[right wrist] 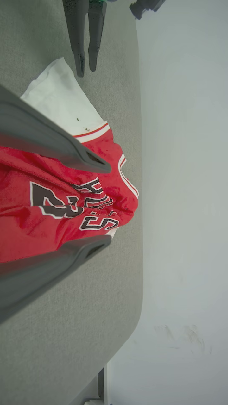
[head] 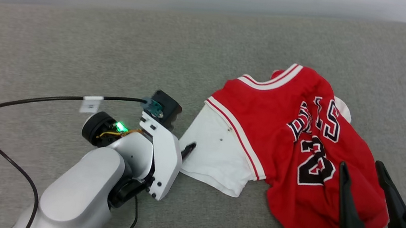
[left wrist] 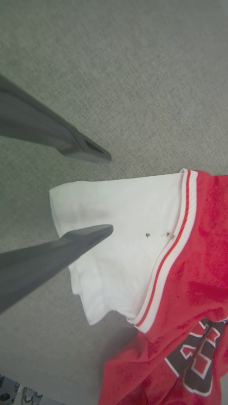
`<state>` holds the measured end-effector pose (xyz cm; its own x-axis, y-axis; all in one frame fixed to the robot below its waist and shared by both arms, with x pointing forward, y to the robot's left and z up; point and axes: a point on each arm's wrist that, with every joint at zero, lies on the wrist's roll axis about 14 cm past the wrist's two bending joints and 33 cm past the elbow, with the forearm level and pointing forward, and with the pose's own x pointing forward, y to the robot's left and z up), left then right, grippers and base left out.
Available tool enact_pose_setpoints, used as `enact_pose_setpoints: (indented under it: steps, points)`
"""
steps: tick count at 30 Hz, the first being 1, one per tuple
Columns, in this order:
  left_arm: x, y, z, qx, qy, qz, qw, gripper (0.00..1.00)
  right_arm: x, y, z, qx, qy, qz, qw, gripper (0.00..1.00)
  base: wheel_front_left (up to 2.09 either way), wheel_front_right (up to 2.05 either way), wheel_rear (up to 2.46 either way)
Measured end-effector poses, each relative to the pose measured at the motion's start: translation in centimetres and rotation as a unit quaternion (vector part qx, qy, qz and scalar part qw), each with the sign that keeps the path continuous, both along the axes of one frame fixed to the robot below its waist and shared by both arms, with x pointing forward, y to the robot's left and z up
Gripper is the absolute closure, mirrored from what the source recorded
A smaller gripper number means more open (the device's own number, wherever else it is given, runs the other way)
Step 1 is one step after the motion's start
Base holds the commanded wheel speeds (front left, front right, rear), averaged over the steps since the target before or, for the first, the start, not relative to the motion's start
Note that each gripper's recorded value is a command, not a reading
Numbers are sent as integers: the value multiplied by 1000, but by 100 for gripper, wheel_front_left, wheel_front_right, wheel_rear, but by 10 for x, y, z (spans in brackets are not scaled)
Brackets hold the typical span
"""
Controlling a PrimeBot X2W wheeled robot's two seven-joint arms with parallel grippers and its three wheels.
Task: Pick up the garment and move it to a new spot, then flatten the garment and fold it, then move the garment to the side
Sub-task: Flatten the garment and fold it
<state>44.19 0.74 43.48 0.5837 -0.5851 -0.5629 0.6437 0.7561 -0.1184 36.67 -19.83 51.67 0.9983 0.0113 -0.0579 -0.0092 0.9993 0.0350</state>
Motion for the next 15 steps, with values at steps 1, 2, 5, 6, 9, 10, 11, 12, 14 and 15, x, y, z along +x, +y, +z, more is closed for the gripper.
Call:
enact_pose_setpoints:
  steps: [1, 2, 5, 6, 9, 10, 11, 12, 14, 15]
  points:
    - [-4, -3, -11, 14, 20, -13, 1000, 0, 0, -2, -2, -1, 2, -4, 1000, 0, 0, 0, 0]
    - [-8, -4, -20, 27, 36, -23, 999, 0, 0, -4, -6, 0, 7, -7, 1000, 0, 0, 0, 0]
    - [-12, -7, -40, 65, 69, -52, 994, 0, 1, -10, -11, 0, 12, -16, 1000, 0, 0, 0, 0]
    - [-13, -6, -46, 78, 79, -60, 992, 0, 1, -12, -13, 1, 14, -20, 1000, 0, 0, 0, 0]
    - [-16, -7, -58, 113, 99, -86, 985, 0, 0, -17, -19, 6, 19, -29, 999, 0, 0, 0, 0]
    - [-17, -8, -60, 122, 105, -94, 982, 0, 0, -19, -19, 7, 19, -31, 999, 0, 0, 0, 0]
    - [-18, -9, -62, 127, 110, -100, 981, 51, 0, -20, -20, 9, 20, -33, 999, 0, 0, 0, 0]
    - [-19, -9, -63, 134, 114, -106, 979, 77, 1, -20, -20, 11, 19, -34, 999, 0, 0, 0, 0]
    - [-21, -11, -64, 133, 125, -110, 977, 100, 1, -20, -21, 15, 18, -34, 999, 0, 0, 0, 0]
    - [-23, -12, -65, 134, 129, -113, 976, 100, 1, -19, -22, 17, 19, -33, 999, 0, 0, 0, 0]
